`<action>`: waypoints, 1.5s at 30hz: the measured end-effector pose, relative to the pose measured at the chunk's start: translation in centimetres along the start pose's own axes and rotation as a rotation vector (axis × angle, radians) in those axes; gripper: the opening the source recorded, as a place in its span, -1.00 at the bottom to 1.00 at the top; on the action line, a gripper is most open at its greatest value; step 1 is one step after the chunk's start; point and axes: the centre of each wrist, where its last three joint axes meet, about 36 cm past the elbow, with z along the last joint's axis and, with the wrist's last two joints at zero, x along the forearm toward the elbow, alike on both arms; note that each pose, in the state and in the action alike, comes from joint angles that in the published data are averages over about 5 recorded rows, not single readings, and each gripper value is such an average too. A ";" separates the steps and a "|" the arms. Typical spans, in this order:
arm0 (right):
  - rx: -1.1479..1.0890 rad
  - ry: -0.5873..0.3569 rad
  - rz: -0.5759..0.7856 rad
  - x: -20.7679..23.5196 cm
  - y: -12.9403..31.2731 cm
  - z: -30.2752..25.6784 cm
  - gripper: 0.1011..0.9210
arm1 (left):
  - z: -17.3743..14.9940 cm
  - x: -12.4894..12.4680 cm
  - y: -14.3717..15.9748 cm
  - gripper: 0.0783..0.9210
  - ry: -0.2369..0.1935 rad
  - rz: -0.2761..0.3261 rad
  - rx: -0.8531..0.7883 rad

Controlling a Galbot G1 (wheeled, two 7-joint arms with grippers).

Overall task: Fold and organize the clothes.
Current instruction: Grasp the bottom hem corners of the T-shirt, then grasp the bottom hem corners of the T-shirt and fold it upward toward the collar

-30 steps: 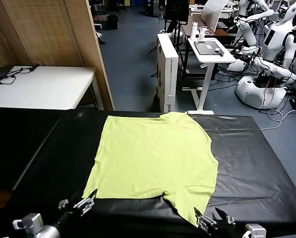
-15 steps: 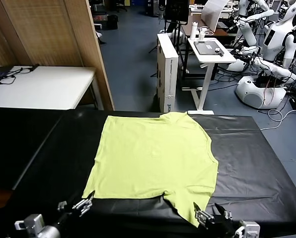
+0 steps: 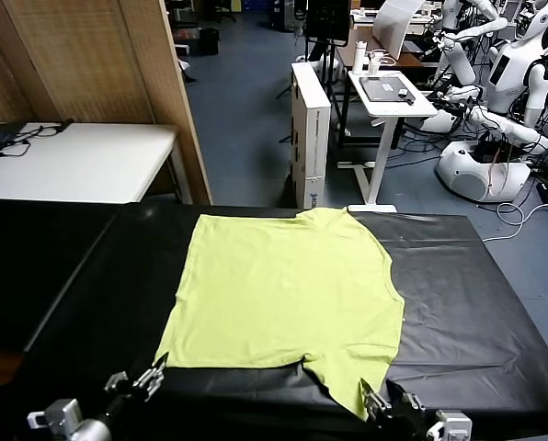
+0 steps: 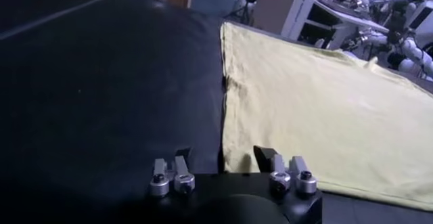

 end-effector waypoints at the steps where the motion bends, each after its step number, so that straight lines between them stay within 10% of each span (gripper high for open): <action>1: 0.000 -0.001 0.000 0.0 0.0 0.0 -0.83 | 0.1 0.1 -0.1 -0.55 0.003 0.004 -0.001; 6: -0.001 -0.013 0.005 0.3 0.1 -0.1 -0.91 | 0.3 0.5 -0.8 -0.83 0.009 0.020 -0.002; 29: 0.027 -0.007 0.021 5.7 0.9 -1.2 -0.91 | -1.4 5.2 -1.3 -0.84 -0.010 -0.007 -0.037; 45: 0.012 -0.186 -0.024 0.5 -1.2 -4.5 -0.91 | -4.0 4.3 -2.3 -0.84 -0.144 0.042 0.078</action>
